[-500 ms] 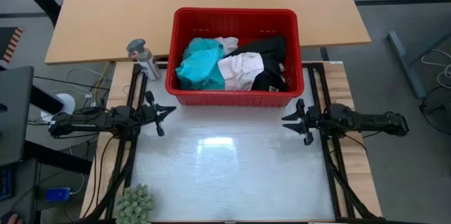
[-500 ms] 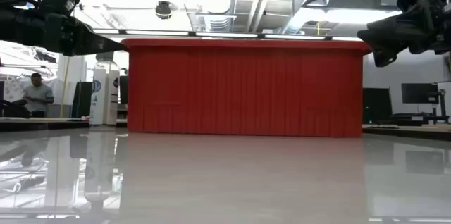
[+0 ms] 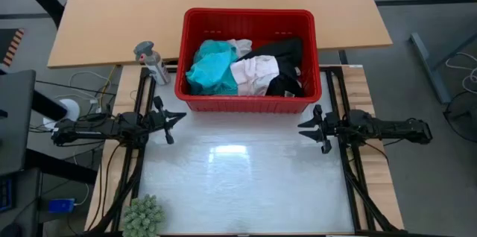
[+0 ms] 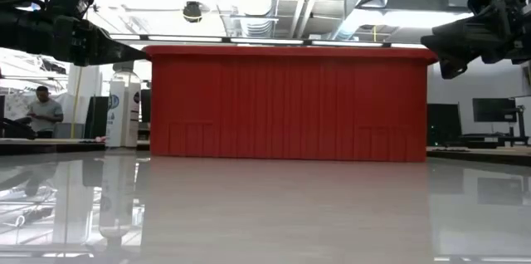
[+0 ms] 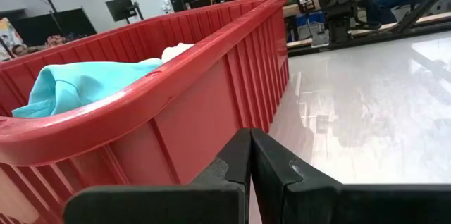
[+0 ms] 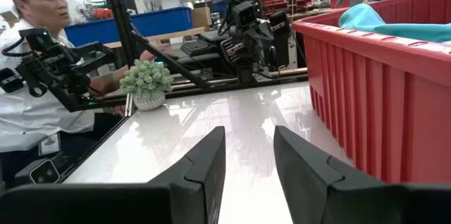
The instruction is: Fold laundry
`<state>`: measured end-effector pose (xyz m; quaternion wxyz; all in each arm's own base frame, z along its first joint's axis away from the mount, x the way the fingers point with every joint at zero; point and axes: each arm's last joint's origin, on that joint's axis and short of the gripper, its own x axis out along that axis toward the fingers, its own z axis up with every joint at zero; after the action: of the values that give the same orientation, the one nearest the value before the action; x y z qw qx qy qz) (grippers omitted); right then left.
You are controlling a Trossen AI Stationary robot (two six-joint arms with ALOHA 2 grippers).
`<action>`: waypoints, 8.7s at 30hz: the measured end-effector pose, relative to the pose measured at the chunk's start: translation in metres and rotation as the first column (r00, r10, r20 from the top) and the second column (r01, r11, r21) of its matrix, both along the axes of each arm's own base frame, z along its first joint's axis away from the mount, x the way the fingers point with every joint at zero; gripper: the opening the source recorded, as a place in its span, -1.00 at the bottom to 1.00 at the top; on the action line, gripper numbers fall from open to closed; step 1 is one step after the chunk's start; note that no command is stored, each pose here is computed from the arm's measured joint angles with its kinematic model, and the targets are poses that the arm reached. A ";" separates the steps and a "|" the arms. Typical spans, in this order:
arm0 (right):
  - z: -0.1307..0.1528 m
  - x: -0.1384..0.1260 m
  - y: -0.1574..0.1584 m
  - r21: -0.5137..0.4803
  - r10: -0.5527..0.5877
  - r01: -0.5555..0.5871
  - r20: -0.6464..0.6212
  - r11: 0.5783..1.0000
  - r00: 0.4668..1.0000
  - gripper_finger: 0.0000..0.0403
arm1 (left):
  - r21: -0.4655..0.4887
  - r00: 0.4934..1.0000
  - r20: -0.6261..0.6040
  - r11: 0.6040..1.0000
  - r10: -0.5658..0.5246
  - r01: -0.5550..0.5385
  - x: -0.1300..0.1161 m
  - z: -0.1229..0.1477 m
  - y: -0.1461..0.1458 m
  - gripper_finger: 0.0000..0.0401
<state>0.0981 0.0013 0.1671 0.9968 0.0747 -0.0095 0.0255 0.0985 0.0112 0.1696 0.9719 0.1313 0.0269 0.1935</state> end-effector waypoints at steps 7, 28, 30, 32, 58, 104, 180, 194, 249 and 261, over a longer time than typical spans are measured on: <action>0.000 0.000 0.000 0.000 0.000 0.000 0.000 1.000 1.000 -0.27 | -0.001 1.000 0.001 1.000 0.000 0.000 0.000 0.000 0.000 -1.00; 0.000 0.000 0.000 0.000 0.000 0.000 0.000 1.000 1.000 -0.27 | 0.000 1.000 0.000 1.000 0.000 0.000 0.000 0.000 0.000 -1.00; 0.000 0.000 0.000 0.000 0.000 0.000 0.000 1.000 1.000 -0.27 | -0.001 1.000 0.001 1.000 0.000 0.000 0.000 0.000 0.000 -1.00; 0.000 0.000 0.000 0.000 0.000 0.000 0.000 1.000 1.000 -0.27 | -0.001 1.000 0.001 1.000 0.000 0.000 0.000 0.000 0.000 -1.00; 0.001 0.000 -0.001 -0.050 -0.028 0.028 0.008 0.998 1.000 -0.27 | -0.276 0.988 0.111 0.952 -0.103 0.131 0.001 0.000 -0.003 -1.00; 0.017 -0.002 -0.002 0.017 -0.081 0.079 0.156 0.997 0.984 -0.27 | -0.227 0.926 0.358 0.950 -0.121 0.212 -0.002 0.024 -0.004 -0.93; 0.131 -0.013 -0.015 -0.300 -0.527 0.498 -0.020 0.814 0.850 0.19 | 0.015 0.699 -0.708 0.992 0.102 -0.129 0.129 0.157 0.160 -0.08; 0.131 -0.013 -0.015 -0.305 -0.527 0.495 -0.026 0.813 0.849 0.19 | -0.040 0.517 -0.853 0.978 0.074 -0.206 0.138 0.123 0.181 -0.10; 0.129 -0.014 -0.017 -0.249 -0.584 0.557 -0.047 0.792 0.810 -0.06 | -0.008 0.432 0.053 0.433 -0.900 0.902 0.115 0.360 -0.076 -1.00; 0.128 -0.014 -0.017 -0.255 -0.584 0.555 -0.051 0.792 0.810 -0.06 | 0.160 0.054 -0.044 0.047 -0.998 0.986 0.121 0.344 -0.159 -1.00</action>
<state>0.0842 -0.0158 0.2954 0.9582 -0.0451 0.0347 -0.2802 0.2196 -0.1476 0.5132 0.8263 0.1772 -0.1229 -0.5203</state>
